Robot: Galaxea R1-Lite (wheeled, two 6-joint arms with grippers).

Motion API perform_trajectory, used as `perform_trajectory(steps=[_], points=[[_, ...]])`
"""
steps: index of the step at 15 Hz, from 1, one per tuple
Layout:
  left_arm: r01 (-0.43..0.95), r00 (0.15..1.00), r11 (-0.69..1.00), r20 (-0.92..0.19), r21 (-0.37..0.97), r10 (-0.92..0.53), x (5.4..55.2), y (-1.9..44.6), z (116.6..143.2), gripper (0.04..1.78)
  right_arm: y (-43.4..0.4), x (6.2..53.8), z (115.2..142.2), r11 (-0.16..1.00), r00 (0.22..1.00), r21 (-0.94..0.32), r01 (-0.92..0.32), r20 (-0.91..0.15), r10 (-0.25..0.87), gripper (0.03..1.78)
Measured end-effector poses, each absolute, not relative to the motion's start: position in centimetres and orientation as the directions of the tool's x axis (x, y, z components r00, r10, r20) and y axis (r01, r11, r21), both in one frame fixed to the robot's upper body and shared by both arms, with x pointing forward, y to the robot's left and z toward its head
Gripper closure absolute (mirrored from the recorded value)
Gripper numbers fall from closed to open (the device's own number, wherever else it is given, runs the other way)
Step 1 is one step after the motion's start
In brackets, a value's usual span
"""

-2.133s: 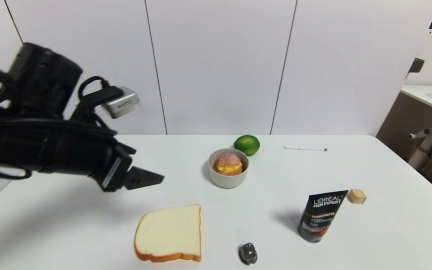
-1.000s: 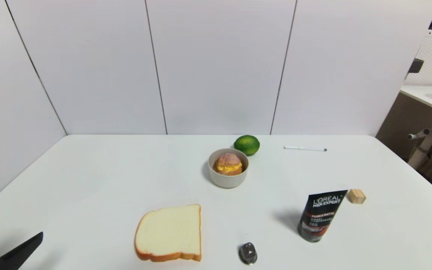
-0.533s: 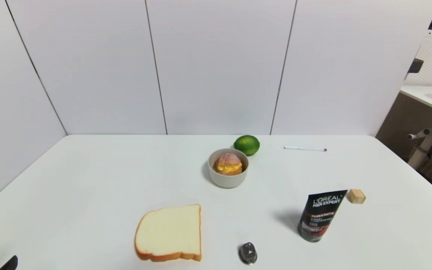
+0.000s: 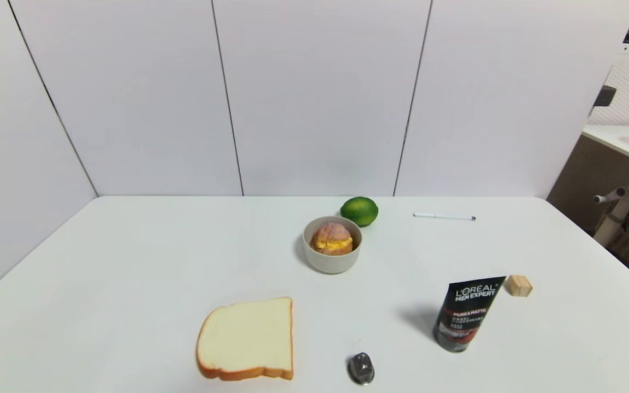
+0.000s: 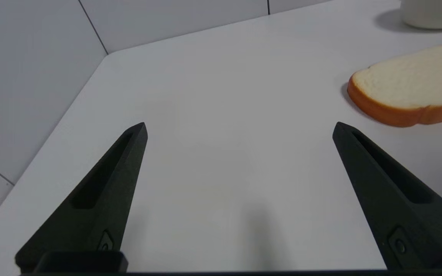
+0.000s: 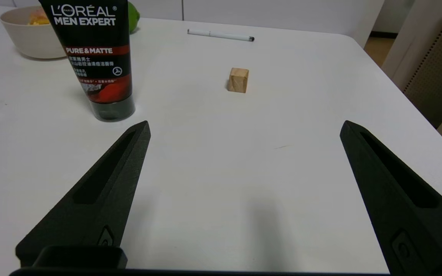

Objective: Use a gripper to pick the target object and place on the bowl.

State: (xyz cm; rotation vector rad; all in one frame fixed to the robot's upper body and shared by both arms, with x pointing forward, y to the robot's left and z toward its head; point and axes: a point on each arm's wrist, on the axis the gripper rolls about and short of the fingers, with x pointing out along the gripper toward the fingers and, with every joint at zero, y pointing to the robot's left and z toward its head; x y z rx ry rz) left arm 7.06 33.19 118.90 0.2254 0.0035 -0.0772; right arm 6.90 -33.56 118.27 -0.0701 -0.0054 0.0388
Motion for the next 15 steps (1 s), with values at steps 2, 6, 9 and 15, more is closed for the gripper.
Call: perform_trajectory(steps=[2,6,9,15], points=[[0.074,0.997,0.976,-0.006,0.204,-0.074,6.97,33.19,118.44,0.11,-33.56,6.9,118.27,0.997,0.999,-0.07,-0.039,0.004,0.039,0.1],[0.053,0.999,0.985,0.001,0.165,-0.054,6.9,33.24,118.27,0.11,-33.56,6.9,118.27,0.997,0.999,-0.07,-0.039,0.004,0.039,0.1],[0.049,0.999,0.989,0.0,0.141,-0.049,6.9,33.25,118.23,0.11,-33.56,6.9,118.27,0.997,0.999,-0.07,-0.039,0.004,0.039,0.1],[0.004,1.0,1.0,0.0,0.01,-0.004,6.9,33.35,118.23,0.11,-33.56,6.9,118.27,0.997,0.999,-0.07,-0.039,0.004,0.039,0.1]])
